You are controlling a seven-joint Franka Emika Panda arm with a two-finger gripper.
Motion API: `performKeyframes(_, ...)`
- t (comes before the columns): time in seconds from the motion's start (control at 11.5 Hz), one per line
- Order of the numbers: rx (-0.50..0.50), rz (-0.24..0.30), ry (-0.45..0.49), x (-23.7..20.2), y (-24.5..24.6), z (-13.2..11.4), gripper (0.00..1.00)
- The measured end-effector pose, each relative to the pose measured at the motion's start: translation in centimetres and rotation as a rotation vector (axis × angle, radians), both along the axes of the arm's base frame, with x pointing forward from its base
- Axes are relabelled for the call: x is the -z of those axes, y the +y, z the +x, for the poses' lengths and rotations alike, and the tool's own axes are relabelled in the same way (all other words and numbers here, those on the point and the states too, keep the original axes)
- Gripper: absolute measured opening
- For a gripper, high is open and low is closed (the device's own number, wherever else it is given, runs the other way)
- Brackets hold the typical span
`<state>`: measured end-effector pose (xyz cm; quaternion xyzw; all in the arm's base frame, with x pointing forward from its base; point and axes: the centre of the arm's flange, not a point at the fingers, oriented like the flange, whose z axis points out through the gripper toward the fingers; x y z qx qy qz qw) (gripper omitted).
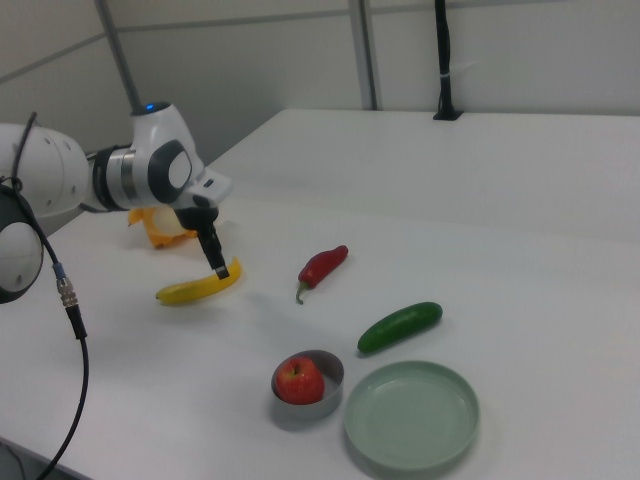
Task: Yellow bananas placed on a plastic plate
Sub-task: 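Close the gripper on the yellow banana and lift it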
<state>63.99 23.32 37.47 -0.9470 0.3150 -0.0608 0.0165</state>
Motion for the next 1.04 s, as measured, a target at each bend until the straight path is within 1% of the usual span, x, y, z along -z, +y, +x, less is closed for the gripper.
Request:
performKeyframes(0.17,0.020,-0.013,-0.007,2.2,2.5,0.1,1.00)
performKeyframes(0.35,0.009,-0.030,-0.006,3.6,3.7,0.4,1.00)
performKeyframes(0.61,-0.023,-0.055,0.006,6.6,5.1,0.4,1.00)
performKeyframes(0.69,-0.032,-0.064,0.009,7.3,5.2,0.3,0.95)
performKeyframes(0.78,-0.030,-0.064,0.010,7.7,5.2,0.4,0.81)
performKeyframes(0.95,-0.006,-0.057,-0.005,7.1,4.9,0.9,0.47)
performKeyframes(1.04,-0.002,-0.056,-0.010,6.8,4.9,1.1,0.33)
